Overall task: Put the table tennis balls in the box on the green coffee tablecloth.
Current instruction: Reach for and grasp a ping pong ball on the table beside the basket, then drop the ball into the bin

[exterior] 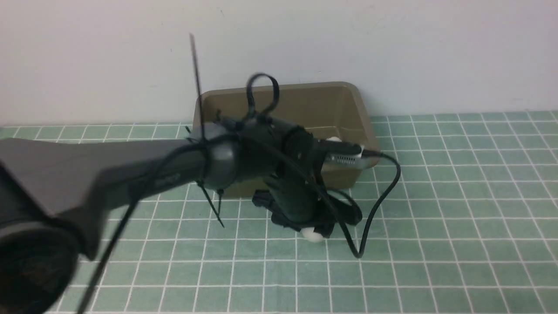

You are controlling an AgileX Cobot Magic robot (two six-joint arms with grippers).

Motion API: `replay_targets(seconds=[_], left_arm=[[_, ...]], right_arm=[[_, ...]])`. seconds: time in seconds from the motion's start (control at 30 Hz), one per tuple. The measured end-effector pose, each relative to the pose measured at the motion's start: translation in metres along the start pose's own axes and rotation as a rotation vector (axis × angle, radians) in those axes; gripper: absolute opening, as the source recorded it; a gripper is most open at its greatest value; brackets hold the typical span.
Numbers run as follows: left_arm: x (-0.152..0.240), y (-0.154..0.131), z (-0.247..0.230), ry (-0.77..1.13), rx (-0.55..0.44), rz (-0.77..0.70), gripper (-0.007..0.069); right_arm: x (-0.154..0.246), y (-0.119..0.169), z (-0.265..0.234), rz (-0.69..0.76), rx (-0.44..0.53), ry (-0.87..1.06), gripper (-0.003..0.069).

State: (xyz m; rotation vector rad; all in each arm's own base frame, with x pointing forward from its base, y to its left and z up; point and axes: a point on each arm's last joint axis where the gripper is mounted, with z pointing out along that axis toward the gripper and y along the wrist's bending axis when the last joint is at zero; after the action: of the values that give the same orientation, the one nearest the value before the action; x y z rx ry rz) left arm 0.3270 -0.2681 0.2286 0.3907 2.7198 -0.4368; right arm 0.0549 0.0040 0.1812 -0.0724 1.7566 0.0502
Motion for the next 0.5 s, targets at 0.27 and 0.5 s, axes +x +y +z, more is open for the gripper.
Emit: replay_targets(seconds=[0.27,0.5], left_arm=[[-0.067,0.036,-0.075,-0.238,-0.019,-0.099,0.0342],[-0.068,0.084,0.033,-0.057,-0.119,-0.173,0.0347]], right_arm=[[0.0,0.0,0.0,0.0,0.0,0.0,-0.0018],[0.0,0.0,0.0,0.0,0.0,0.0,-0.0018]])
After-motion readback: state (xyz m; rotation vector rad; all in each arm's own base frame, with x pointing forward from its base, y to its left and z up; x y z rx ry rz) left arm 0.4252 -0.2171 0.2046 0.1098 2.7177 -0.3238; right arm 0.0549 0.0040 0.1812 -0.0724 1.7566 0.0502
